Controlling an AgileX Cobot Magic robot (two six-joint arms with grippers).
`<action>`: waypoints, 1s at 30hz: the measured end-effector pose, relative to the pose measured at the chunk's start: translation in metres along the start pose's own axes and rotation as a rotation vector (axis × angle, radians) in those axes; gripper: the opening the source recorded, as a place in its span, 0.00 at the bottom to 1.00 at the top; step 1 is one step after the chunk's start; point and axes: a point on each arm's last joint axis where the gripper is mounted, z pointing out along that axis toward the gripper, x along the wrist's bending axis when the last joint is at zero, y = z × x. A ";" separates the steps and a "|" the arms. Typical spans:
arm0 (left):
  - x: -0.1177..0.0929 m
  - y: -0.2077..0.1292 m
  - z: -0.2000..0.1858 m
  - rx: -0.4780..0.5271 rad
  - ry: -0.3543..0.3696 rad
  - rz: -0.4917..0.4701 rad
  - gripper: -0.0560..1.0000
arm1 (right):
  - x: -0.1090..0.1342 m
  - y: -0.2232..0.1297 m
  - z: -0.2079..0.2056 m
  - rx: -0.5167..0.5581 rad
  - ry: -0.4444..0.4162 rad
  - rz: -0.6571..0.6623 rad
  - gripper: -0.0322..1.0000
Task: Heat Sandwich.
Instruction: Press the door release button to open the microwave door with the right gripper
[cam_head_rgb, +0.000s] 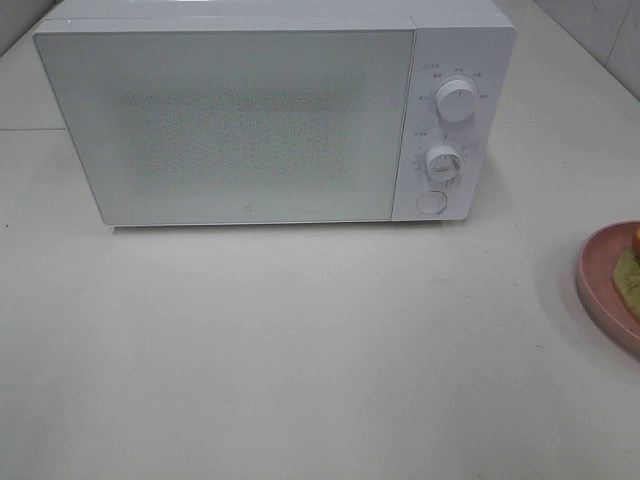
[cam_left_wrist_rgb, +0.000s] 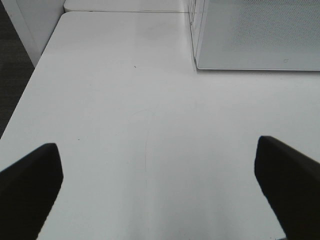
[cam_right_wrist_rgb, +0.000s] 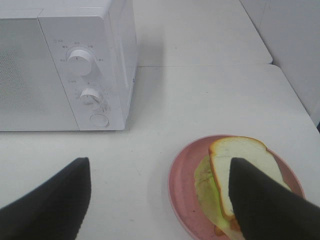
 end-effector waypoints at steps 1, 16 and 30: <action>0.000 0.000 0.000 0.000 0.000 0.000 0.99 | 0.000 0.003 0.006 0.000 0.000 0.000 0.76; 0.000 0.000 0.000 0.000 0.000 0.000 0.99 | 0.001 0.022 0.061 0.045 0.001 0.004 0.76; 0.000 0.000 0.000 0.000 0.000 0.000 0.99 | 0.001 0.025 0.114 0.098 -0.001 0.016 0.76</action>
